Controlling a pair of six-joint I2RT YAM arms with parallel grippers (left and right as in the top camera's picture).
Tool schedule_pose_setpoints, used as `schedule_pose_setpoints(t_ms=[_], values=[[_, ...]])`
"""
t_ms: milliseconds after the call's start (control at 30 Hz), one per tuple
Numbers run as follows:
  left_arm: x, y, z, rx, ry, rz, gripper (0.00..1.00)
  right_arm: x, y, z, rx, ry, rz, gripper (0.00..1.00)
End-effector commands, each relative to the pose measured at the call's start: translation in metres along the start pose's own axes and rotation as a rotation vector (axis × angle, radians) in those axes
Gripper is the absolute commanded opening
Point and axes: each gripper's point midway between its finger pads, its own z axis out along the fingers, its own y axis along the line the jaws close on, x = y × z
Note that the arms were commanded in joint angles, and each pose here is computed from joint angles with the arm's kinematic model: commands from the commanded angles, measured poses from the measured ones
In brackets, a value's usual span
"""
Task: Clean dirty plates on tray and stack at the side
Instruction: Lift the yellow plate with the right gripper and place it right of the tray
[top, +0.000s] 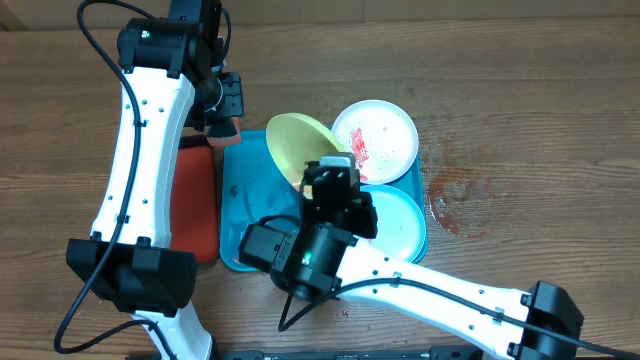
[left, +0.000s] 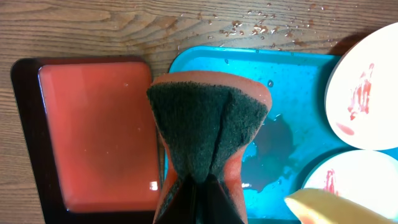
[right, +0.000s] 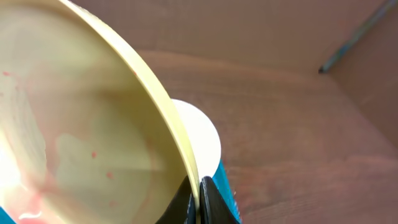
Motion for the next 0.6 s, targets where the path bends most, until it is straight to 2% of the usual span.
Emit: schedule_pose_setpoints(t_ms=[0,200,433,567], values=[[0.0,0.001,0.0,0.006,0.004,0.014,0.04,-0.002,-0.007,0.0,-0.007,0.024,0.144,0.04],[0.0,0.001,0.0,0.007,0.002,0.014,0.04,0.001,-0.011,0.004,0.002,0.059,0.186,0.04],[0.001,-0.003,0.0,0.025,0.007,0.015,0.04,0.03,-0.036,0.038,0.042,0.382,0.255,0.03],[0.001,-0.003,0.0,0.025,0.007,0.015,0.04,0.029,-0.047,0.058,-0.041,0.53,0.245,0.03]])
